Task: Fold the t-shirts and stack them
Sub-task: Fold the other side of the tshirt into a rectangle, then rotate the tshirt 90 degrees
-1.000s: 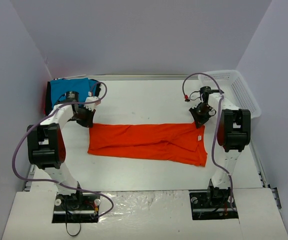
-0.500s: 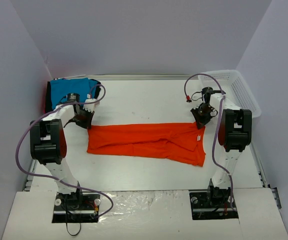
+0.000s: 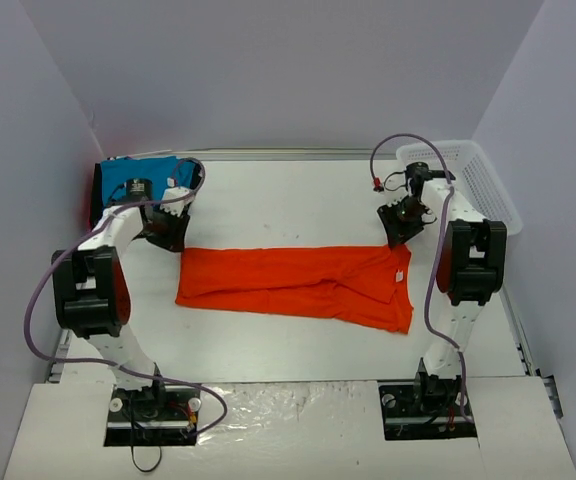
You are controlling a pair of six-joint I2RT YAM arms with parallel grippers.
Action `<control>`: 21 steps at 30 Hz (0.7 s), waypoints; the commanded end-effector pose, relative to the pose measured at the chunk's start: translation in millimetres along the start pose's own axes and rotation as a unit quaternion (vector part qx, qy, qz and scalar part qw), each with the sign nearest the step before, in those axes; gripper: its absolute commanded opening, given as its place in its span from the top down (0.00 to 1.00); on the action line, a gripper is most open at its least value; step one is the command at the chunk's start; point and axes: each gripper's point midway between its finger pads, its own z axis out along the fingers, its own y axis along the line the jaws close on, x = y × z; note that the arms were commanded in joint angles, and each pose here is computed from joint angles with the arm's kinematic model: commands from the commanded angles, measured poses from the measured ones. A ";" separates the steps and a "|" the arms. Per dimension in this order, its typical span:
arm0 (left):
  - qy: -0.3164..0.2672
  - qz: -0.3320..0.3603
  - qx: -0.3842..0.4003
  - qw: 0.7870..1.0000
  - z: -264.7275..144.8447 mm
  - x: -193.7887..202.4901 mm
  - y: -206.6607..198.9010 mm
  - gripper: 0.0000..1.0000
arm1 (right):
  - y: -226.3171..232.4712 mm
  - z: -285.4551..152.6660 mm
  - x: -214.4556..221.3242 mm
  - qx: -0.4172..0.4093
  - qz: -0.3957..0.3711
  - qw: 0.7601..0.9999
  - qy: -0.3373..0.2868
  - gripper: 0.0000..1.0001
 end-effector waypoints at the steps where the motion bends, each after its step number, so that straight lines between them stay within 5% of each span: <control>1: -0.089 0.029 -0.040 0.995 -71.4 -52.7 -3.0 0.58 | 22.8 -54.0 -25.5 0.000 -0.016 0.999 -0.049 0.63; 8: -0.135 0.047 -0.078 0.987 -139.0 -57.1 -24.8 0.55 | 51.0 -85.1 -17.7 -0.006 -0.035 0.997 -0.071 0.60; 12: -0.141 0.057 -0.097 0.984 -162.6 -29.4 -43.2 0.49 | 82.0 -76.0 22.3 -0.017 -0.074 0.997 -0.019 1.00; 21: -0.108 0.063 -0.110 0.986 -150.7 40.4 -62.9 0.44 | 111.3 -56.2 121.6 -0.042 -0.117 0.988 0.095 1.00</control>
